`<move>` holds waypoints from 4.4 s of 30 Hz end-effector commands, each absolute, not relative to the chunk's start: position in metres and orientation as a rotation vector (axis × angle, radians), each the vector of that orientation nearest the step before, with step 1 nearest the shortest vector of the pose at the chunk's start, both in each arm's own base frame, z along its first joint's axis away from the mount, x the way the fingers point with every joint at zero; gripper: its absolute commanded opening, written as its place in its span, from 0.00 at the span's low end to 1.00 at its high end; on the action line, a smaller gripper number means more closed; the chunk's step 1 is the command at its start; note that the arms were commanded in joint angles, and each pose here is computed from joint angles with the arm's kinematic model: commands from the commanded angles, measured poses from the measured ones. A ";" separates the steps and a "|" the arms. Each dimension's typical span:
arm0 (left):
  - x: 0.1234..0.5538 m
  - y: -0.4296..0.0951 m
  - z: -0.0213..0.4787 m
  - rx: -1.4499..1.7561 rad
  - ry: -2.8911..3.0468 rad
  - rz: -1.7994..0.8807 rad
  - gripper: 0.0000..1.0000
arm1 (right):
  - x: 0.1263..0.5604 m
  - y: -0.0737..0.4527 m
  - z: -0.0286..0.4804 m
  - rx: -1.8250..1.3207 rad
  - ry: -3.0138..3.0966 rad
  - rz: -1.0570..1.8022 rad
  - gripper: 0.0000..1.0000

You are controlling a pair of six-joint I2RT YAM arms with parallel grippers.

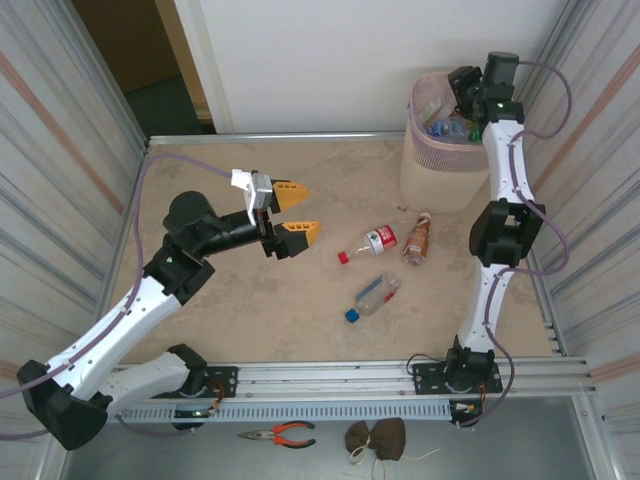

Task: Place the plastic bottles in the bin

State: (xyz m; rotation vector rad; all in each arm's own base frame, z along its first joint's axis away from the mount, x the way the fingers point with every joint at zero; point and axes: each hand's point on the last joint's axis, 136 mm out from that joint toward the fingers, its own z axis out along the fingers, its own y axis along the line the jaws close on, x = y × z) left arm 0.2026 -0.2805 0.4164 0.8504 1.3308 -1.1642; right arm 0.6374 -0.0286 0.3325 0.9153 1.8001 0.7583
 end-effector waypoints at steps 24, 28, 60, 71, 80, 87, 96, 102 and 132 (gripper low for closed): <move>0.244 -0.291 0.269 1.024 1.856 -0.866 0.75 | 0.448 -0.012 0.414 0.642 1.839 0.540 0.48; 0.251 -0.301 0.235 1.134 1.919 -0.776 0.74 | 0.414 -0.017 0.408 0.647 1.840 0.503 0.49; 0.307 -0.368 0.034 1.661 2.155 -0.544 0.62 | 0.326 -0.028 0.378 0.663 1.881 0.446 0.51; 0.308 -0.362 0.040 1.660 2.148 -0.497 0.34 | 0.322 -0.023 0.381 0.668 1.876 0.487 0.49; 0.305 -0.358 0.091 1.547 2.082 -0.540 0.26 | 0.319 0.008 0.376 0.577 1.894 0.677 0.59; 0.290 -0.365 0.155 1.457 1.956 -0.687 0.26 | 0.308 0.046 0.367 0.524 1.901 0.945 0.73; 0.268 -0.378 0.227 1.389 1.788 -0.907 0.25 | 0.307 0.082 0.346 0.442 1.991 1.147 0.90; 0.259 -0.385 0.248 1.384 1.743 -0.985 0.26 | 0.312 0.102 0.341 0.358 2.026 1.237 0.94; 0.252 -0.398 0.269 1.359 1.688 -1.059 0.45 | 0.319 0.121 0.338 0.325 2.079 1.171 0.58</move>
